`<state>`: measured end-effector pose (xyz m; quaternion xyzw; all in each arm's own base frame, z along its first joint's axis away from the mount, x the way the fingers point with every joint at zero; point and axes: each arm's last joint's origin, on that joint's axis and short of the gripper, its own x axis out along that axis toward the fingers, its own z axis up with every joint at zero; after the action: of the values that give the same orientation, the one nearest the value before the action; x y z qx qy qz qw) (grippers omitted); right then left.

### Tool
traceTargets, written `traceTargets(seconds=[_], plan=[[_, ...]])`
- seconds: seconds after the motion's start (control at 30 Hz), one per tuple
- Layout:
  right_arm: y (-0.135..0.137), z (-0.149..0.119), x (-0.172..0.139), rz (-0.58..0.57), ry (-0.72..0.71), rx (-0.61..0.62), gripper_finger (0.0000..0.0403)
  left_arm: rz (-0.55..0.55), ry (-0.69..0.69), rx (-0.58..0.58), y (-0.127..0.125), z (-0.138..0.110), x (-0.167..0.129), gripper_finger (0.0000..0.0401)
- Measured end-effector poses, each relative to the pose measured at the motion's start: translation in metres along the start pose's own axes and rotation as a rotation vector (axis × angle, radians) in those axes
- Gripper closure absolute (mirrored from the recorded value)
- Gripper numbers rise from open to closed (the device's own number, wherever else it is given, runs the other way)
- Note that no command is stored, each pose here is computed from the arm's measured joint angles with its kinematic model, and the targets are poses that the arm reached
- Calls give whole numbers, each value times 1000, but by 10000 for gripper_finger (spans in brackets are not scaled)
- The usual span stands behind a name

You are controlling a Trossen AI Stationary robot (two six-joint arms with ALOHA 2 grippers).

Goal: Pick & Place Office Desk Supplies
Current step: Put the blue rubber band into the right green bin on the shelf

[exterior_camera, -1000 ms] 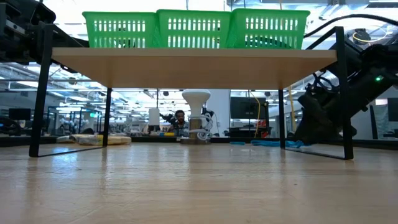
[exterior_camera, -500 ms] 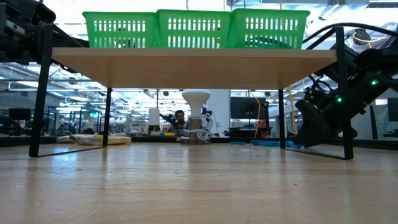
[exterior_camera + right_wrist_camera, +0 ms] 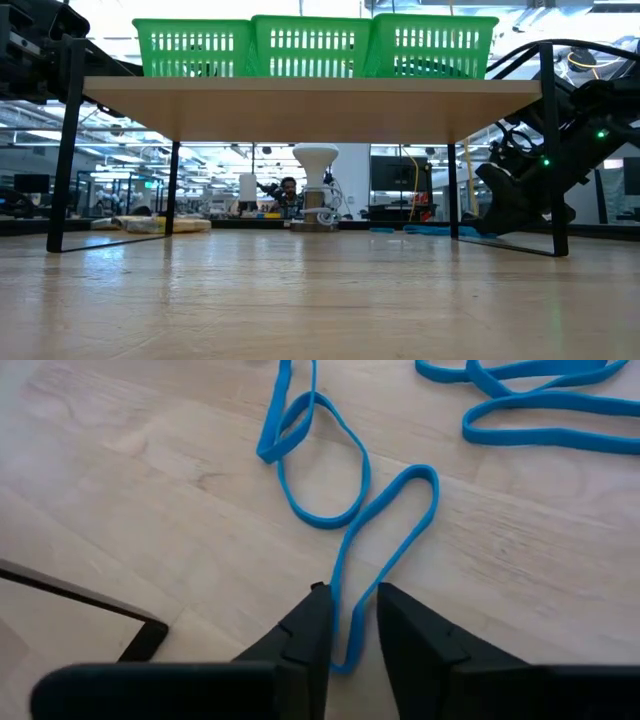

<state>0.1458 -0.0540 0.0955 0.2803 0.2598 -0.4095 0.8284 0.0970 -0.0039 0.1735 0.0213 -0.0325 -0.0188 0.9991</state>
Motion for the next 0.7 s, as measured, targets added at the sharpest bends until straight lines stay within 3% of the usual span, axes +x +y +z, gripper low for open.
traceTargets(seconds=[0.37, 0.7], plan=[[0, 0, 0, 12, 8, -93, 398, 0, 0, 0, 0, 0, 0, 357], [6, 12, -7, 77, -98, -176, 401, 0, 0, 0, 0, 0, 0, 357]])
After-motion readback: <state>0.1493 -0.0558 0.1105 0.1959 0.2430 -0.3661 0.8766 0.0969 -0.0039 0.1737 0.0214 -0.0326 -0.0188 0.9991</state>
